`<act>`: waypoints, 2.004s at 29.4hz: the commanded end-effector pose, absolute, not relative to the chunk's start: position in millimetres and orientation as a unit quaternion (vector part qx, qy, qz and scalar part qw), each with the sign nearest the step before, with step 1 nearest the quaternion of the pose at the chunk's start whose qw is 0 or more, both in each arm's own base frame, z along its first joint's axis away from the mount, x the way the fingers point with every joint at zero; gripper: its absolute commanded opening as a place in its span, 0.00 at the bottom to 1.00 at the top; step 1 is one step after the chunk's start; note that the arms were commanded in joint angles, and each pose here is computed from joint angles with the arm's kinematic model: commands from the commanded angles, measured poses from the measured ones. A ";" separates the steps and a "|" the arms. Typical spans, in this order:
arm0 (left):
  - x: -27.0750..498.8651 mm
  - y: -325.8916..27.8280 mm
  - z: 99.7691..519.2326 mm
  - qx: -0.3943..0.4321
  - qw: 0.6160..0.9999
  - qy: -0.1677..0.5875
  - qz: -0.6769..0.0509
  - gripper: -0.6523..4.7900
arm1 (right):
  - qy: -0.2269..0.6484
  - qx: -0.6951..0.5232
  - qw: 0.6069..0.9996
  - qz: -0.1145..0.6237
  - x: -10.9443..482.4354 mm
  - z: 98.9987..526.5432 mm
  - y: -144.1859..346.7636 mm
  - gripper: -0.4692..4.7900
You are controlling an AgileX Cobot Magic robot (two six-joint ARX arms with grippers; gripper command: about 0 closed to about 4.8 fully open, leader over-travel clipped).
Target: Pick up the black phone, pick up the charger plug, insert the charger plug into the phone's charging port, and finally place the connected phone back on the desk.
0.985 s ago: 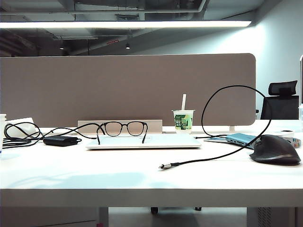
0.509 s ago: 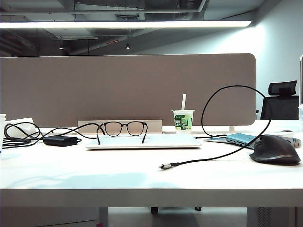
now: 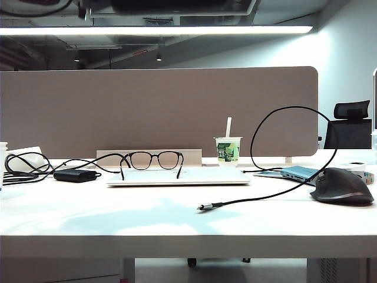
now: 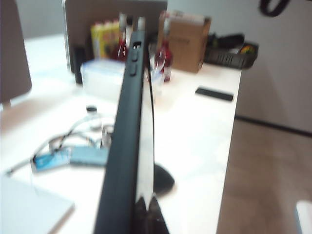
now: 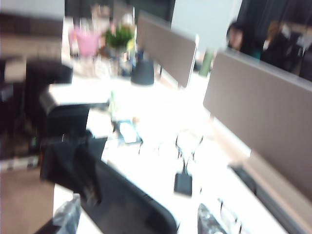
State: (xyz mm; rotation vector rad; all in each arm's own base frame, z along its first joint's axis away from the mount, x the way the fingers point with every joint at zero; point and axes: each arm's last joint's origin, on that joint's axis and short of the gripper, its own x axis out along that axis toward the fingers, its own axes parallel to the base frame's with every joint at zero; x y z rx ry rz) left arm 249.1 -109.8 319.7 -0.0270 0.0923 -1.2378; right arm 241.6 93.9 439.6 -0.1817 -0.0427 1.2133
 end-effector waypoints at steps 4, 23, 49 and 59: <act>243.9 -116.4 311.4 0.041 0.817 0.061 -0.571 0.11 | 0.047 -0.162 0.809 0.563 237.7 414.4 104.7 0.67; 213.2 -147.9 275.7 0.237 0.782 0.163 -0.554 0.11 | 0.182 -0.343 0.688 0.613 233.5 346.6 168.5 0.67; 210.1 -154.3 279.2 0.250 0.756 0.112 -0.594 0.11 | 0.233 -0.371 0.652 0.619 256.7 305.0 192.6 0.49; 211.4 -155.4 282.1 0.249 0.759 0.094 -0.594 0.11 | 0.232 -0.386 0.659 0.602 258.8 305.5 192.6 0.23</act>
